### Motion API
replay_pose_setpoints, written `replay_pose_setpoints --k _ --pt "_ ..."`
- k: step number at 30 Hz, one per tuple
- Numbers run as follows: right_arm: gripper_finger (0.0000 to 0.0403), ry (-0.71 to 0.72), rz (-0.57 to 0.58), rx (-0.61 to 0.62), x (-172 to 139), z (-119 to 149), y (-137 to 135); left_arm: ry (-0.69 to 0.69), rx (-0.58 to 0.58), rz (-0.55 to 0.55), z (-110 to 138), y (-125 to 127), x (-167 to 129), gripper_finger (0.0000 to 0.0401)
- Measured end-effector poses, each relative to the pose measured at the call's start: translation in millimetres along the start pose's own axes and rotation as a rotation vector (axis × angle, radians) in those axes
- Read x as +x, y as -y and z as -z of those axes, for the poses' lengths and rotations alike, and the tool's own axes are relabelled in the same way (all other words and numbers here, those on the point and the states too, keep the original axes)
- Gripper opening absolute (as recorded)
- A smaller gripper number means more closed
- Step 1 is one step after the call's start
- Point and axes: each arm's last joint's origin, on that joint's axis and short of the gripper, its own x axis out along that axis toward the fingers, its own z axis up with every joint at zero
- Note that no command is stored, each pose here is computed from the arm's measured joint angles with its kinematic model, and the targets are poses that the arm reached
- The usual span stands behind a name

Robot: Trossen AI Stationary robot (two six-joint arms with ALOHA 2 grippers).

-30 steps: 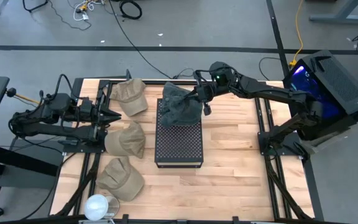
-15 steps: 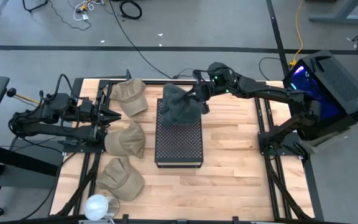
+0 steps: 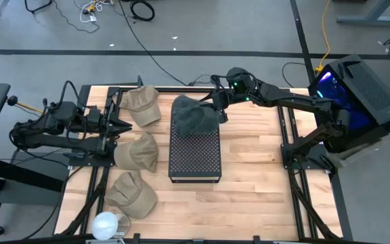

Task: Pick & Place hat
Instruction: Put the top brown cap on the shelf

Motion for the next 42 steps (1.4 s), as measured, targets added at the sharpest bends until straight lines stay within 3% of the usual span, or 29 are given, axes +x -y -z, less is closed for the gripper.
replay_pose_setpoints --k 11,19,30,42 --pt "0.0113 0.005 0.007 0.007 0.0 -0.6 0.7 0.000 0.000 0.000 0.1 0.0 0.1 0.0048" --pt "0.0123 0.020 0.020 0.130 -6.0 -5.5 1.1 0.000 0.000 0.000 0.0 0.0 0.0 0.0048" --pt "0.0112 0.076 0.161 0.177 -49.5 -37.5 -0.4 0.000 0.000 0.000 0.1 0.0 0.0 0.0048" --pt "0.0111 0.107 0.169 0.275 -75.3 -45.2 -6.4 -0.001 0.000 0.000 0.1 0.0 0.1 0.0048"
